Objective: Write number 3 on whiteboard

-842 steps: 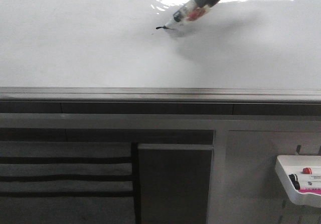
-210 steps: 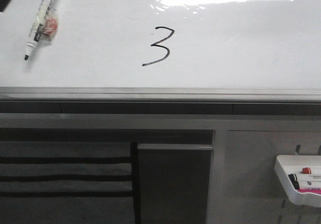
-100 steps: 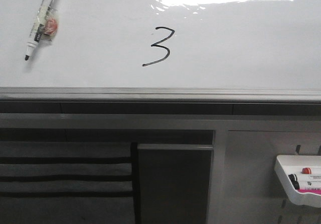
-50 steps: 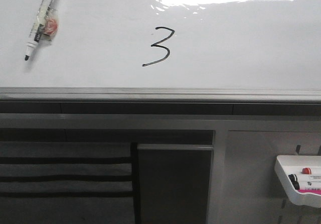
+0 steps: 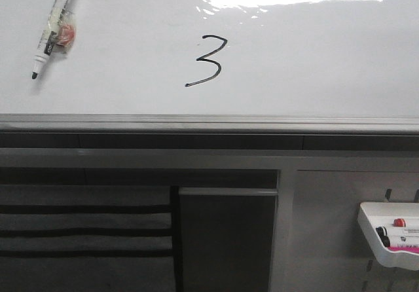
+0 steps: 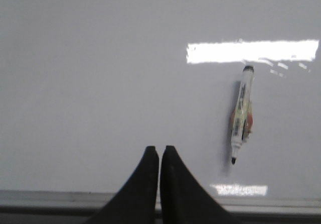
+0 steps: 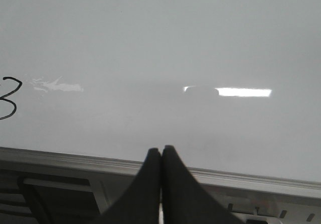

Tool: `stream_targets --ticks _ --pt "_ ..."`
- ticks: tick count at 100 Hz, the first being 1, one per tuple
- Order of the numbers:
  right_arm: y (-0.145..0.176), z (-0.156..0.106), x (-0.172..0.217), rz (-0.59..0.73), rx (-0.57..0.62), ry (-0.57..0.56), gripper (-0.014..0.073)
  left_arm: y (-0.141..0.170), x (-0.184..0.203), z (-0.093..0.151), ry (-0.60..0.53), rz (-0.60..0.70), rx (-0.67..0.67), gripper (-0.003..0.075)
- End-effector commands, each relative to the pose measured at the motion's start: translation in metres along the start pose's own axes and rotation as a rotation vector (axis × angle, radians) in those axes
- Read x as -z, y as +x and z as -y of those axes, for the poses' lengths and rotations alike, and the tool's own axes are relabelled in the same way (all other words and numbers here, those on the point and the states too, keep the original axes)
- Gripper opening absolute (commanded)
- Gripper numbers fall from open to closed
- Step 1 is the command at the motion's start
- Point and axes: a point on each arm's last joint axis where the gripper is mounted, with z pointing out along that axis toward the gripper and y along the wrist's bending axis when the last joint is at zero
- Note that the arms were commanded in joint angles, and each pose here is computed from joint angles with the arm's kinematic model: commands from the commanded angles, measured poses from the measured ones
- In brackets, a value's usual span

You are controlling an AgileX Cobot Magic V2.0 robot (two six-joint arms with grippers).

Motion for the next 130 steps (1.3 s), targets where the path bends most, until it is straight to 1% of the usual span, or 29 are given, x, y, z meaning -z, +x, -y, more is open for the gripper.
stream_targets --ticks 1,82,90,97,106,114,130 --pt "-0.015 0.002 0.003 0.096 -0.003 0.025 -0.0069 -0.008 0.003 0.000 0.001 0.112 0.011 -0.0020" --pt "-0.015 0.002 0.003 0.096 -0.003 0.025 -0.0069 -0.007 0.003 0.000 0.001 0.108 0.011 -0.0020" --pt "-0.011 0.002 0.008 0.125 -0.002 0.031 -0.0069 -0.007 0.003 0.000 0.001 0.108 0.011 -0.0020" --pt "-0.003 0.003 0.016 0.172 -0.002 0.048 -0.0069 -0.007 0.003 0.000 0.001 0.108 0.011 -0.0020" --pt "0.016 0.003 0.024 0.226 -0.001 0.067 -0.0069 -0.007 0.003 0.000 0.001 0.108 0.011 -0.0020" --pt "0.039 0.004 0.028 0.269 -0.002 0.081 -0.0069 -0.007 0.003 0.000 0.001 0.108 0.011 -0.0020" --pt "0.083 0.006 0.024 0.306 -0.004 0.107 -0.0069 -0.007 0.003 0.000 0.001 0.108 0.011 -0.0020"
